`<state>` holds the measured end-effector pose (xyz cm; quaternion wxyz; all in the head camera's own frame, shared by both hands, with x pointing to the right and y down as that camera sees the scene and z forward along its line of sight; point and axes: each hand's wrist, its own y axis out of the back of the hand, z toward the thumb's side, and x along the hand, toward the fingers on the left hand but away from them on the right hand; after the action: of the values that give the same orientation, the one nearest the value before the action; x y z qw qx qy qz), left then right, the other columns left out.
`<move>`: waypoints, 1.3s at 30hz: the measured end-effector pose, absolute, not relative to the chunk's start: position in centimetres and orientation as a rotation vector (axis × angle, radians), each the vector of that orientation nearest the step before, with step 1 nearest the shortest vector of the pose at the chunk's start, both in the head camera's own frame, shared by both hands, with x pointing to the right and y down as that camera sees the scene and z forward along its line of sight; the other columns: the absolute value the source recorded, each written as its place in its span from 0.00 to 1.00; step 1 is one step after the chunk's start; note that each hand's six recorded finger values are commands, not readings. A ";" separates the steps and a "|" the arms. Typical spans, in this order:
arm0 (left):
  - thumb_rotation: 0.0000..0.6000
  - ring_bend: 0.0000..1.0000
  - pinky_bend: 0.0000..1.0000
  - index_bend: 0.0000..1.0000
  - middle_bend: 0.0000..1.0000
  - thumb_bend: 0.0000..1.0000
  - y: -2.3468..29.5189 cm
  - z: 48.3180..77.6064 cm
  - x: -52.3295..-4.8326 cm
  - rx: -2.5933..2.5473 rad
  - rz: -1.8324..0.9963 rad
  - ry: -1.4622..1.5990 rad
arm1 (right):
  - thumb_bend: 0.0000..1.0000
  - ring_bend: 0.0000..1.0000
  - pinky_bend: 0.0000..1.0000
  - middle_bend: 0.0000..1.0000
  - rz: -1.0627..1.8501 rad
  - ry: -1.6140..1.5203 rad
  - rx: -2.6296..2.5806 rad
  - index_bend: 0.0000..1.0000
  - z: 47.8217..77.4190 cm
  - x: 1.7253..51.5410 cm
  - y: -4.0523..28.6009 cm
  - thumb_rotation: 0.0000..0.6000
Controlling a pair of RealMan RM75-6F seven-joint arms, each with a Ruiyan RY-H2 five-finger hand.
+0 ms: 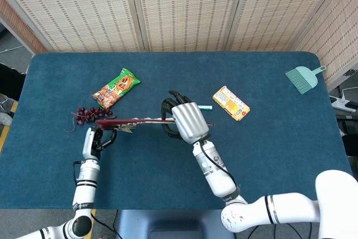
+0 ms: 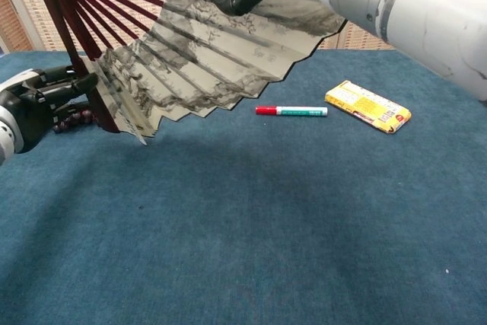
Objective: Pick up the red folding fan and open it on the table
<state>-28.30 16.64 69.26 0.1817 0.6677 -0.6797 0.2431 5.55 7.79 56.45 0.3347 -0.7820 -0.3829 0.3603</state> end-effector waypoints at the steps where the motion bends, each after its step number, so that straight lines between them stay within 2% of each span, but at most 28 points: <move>1: 1.00 0.07 0.12 0.85 0.26 0.81 16.4 69.2 -28.7 1.890 0.690 -1.938 | 0.71 0.12 0.27 0.33 0.939 -0.996 -2.039 0.75 56.4 5.6 7.8 1.00; 13: 1.00 0.07 0.12 0.84 0.27 0.81 12.5 67.6 -32.6 1.979 0.754 -2.200 | 0.71 0.12 0.27 0.33 0.885 -0.927 -1.980 0.75 54.8 7.7 8.2 1.00; 19: 1.00 0.07 0.12 0.84 0.27 0.80 11.6 68.1 -34.1 2.012 0.823 -2.289 | 0.71 0.12 0.27 0.33 0.840 -0.865 -1.940 0.75 54.3 8.8 9.3 1.00; 30: 1.00 0.09 0.12 0.83 0.29 0.75 10.4 68.5 -34.8 1.989 0.754 -2.359 | 0.71 0.12 0.27 0.33 0.674 -0.760 -1.782 0.75 53.0 8.5 11.3 1.00; 39: 1.00 0.09 0.12 0.76 0.28 0.73 9.5 67.6 -34.3 1.960 0.663 -2.360 | 0.72 0.12 0.27 0.33 0.541 -0.683 -1.626 0.75 51.2 6.6 12.5 1.00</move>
<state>-34.33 9.50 67.59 0.0016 0.6245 -0.7519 0.2112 6.64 12.47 51.17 0.6040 -0.7025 -0.2950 0.2336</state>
